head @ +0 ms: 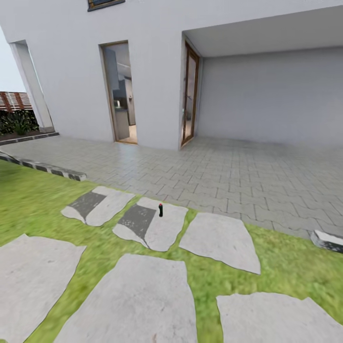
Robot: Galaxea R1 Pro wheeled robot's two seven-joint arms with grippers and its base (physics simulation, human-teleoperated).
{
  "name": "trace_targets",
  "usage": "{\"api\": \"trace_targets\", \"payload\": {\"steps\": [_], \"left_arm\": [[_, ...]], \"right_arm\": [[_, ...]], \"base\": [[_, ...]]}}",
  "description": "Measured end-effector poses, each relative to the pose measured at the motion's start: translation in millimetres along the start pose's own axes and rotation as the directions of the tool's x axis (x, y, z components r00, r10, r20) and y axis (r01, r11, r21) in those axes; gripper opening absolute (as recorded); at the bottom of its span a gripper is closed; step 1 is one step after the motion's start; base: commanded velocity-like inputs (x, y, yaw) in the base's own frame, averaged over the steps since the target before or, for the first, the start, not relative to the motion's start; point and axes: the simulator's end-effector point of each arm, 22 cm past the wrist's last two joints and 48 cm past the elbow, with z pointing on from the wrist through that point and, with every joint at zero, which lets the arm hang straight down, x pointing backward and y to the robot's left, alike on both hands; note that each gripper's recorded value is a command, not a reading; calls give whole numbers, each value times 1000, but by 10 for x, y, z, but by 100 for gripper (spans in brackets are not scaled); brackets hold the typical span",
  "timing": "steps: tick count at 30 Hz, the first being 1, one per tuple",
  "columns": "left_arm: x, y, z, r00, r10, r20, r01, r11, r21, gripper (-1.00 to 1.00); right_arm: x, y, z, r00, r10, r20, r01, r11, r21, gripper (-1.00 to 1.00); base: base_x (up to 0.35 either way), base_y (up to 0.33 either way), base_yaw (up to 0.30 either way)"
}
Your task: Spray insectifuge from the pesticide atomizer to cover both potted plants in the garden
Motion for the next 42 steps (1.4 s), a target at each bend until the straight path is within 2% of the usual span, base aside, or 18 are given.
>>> {"api": "trace_targets", "payload": {"steps": [42], "left_arm": [[-1,0,0,1000,0,0,0,1000,0,100]], "right_arm": [[0,0,0,1000,0,0,0,1000,0,100]], "base": [[339,-83,0]]}}
